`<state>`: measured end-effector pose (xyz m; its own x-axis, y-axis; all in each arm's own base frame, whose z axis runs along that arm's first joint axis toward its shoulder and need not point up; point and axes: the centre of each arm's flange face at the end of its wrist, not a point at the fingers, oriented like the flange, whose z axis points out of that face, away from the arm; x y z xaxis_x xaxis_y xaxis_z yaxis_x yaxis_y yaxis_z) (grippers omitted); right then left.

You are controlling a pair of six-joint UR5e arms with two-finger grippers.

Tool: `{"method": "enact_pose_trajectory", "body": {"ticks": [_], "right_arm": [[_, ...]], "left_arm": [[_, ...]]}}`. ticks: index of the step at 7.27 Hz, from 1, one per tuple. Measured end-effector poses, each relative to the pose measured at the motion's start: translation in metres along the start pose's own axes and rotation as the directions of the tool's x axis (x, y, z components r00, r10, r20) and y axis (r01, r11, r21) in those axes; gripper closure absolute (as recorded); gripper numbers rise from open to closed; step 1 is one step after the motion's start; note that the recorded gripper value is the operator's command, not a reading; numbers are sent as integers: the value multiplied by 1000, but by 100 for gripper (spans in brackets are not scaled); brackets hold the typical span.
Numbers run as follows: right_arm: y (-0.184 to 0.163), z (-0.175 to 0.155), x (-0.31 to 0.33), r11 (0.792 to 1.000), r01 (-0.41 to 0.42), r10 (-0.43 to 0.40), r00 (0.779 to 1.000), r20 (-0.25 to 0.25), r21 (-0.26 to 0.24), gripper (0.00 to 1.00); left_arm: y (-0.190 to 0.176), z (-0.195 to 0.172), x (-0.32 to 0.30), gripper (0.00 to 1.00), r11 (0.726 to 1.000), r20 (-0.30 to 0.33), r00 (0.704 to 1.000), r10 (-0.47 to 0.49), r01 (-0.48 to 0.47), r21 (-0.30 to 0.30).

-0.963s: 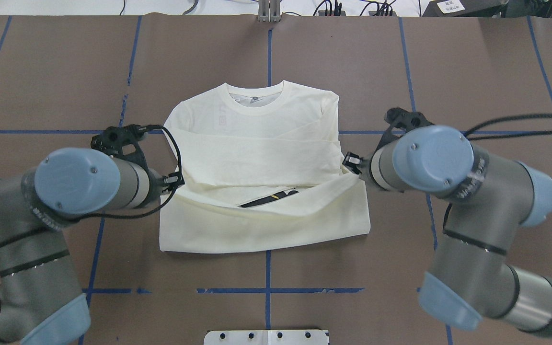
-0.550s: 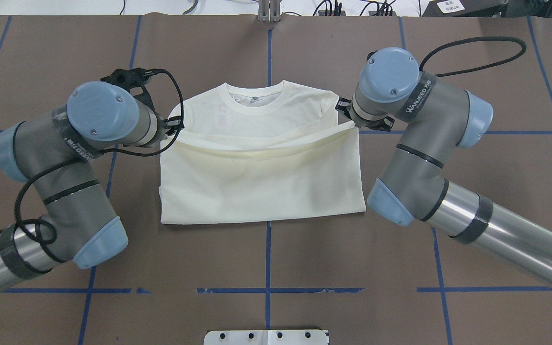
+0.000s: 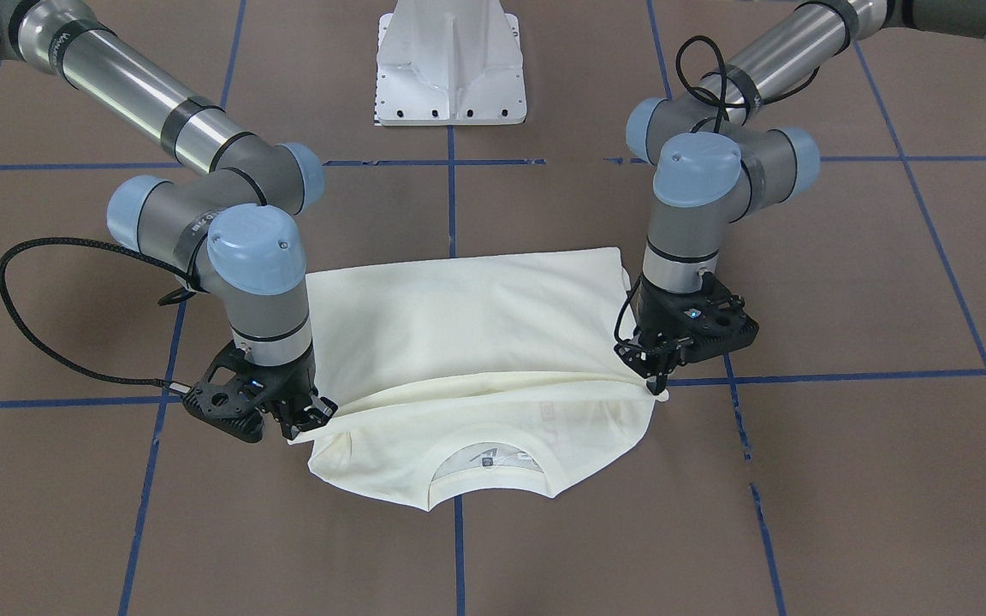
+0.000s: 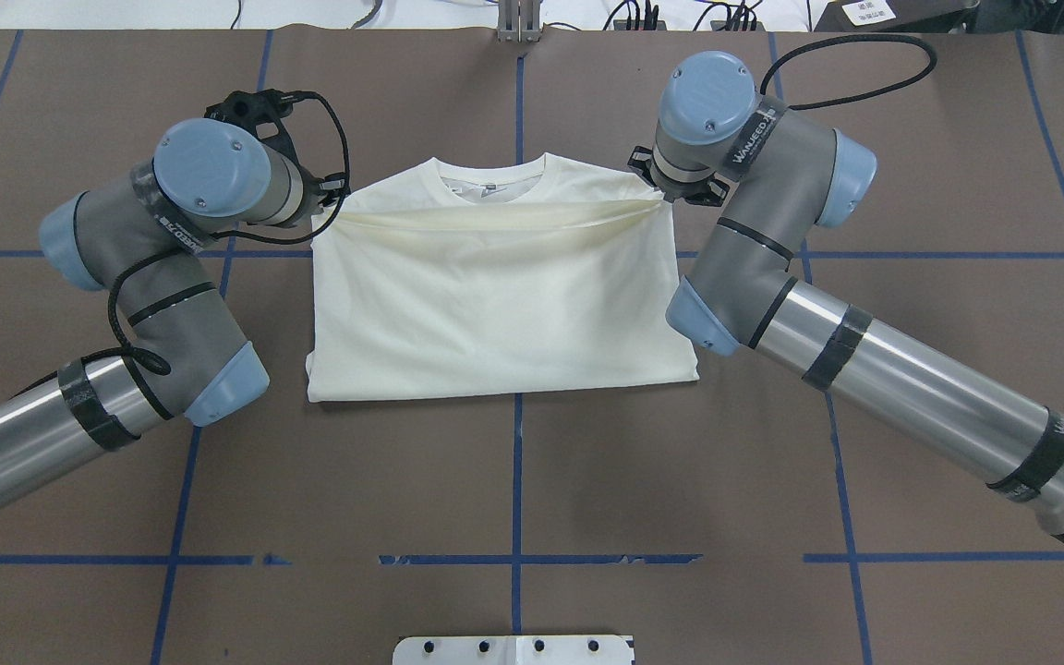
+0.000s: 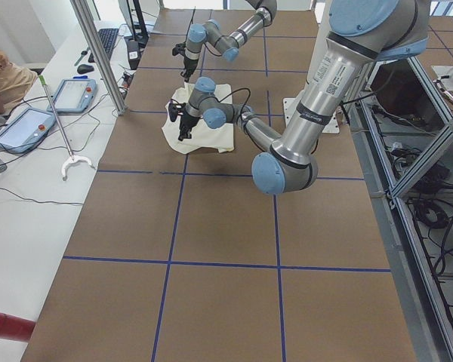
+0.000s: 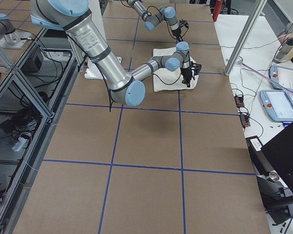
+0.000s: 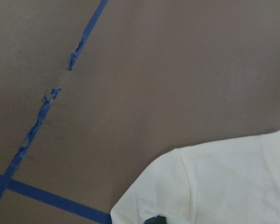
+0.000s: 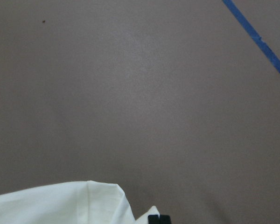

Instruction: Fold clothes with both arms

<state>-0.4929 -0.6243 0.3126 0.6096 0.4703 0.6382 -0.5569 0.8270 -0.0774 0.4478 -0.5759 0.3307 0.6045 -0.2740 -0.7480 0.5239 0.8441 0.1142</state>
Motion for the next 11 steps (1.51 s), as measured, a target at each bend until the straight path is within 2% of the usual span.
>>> {"method": "enact_pose_trajectory", "body": {"ticks": [1,2,3,4,5,6,8,9,10,11], "right_arm": [[-4,3,-2,1000,-3,3,1000,0,2,100],[-6,4,-4,1000,-6,6,1000,3,4,100],[-6,3,-5,1000,-6,6,1000,6,4,98],[-5,1,-7,1000,-5,5,1000,10,5,85],[-5,-2,-10,1000,-4,4,1000,17,5,84],[-4,-8,-13,1000,-3,3,1000,31,4,78],[8,-49,1,999,7,-2,994,112,-46,53],[25,-64,37,997,23,-11,989,145,-77,48],[49,-73,74,994,27,-10,987,159,-105,48],[75,-77,102,991,-5,27,987,156,-137,47]], "left_arm": [[-7,5,2,100,1000,-5,1000,6,-6,8],[-10,7,6,70,1000,-8,1000,8,-8,10],[-11,9,8,53,1000,-9,1000,9,-9,11],[-12,10,9,50,1000,-8,1000,11,-11,10],[-13,10,9,46,1000,-12,1000,23,-23,12],[-17,7,9,46,999,-25,999,44,-43,19],[-31,-22,8,46,998,-90,994,64,-61,33],[-38,-42,-1,46,998,-128,990,60,-58,14],[-43,-59,-12,46,998,-158,986,54,-55,-4],[-43,-69,-22,46,998,-173,984,51,-54,-12]]}}
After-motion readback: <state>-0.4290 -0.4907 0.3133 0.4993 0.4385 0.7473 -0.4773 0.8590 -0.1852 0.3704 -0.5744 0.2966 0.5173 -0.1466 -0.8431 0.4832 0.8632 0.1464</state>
